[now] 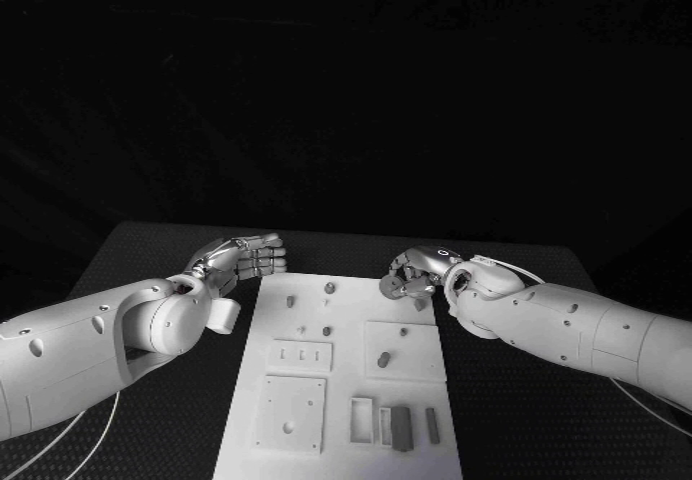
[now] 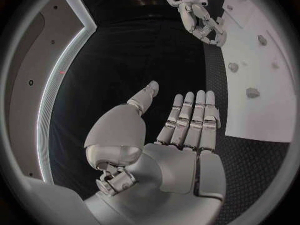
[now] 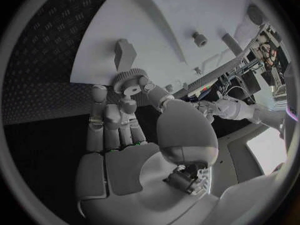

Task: Assemble the parts on the task board

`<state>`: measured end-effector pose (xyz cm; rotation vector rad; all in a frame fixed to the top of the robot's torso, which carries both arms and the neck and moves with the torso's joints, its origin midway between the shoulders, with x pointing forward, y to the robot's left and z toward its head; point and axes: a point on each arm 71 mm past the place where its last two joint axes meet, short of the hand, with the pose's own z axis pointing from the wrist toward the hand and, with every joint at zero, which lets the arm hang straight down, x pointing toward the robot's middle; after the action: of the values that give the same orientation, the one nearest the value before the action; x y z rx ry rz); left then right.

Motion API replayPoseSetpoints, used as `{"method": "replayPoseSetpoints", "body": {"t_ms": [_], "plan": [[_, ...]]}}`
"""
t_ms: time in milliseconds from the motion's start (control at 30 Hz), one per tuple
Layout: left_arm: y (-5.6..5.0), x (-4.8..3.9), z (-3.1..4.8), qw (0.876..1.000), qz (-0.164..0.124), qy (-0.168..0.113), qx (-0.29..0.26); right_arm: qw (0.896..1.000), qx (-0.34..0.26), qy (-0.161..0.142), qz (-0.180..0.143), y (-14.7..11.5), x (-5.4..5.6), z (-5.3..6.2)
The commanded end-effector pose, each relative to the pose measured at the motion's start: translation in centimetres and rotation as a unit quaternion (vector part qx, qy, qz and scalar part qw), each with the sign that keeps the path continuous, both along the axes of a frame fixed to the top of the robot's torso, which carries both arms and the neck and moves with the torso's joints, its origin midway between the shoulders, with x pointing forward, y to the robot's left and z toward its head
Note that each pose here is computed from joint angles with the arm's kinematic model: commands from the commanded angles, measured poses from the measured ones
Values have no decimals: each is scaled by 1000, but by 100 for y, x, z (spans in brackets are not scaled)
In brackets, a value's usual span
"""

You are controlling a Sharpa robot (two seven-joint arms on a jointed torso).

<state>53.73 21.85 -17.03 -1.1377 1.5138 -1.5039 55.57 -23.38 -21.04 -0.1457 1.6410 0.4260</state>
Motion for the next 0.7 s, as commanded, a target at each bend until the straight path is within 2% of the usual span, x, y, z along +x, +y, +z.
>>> {"method": "replayPoseSetpoints", "body": {"t_ms": [33,367,700], "plan": [[-22,-5,15,1000,-8,-4,-3,999,-50,2,13,1,-41,-113],[-7,-4,17,1000,-7,-8,3,998,-65,-4,24,25,-83,-225],[-1,-3,16,1000,-6,-8,3,997,-75,5,24,12,-89,-276]]}}
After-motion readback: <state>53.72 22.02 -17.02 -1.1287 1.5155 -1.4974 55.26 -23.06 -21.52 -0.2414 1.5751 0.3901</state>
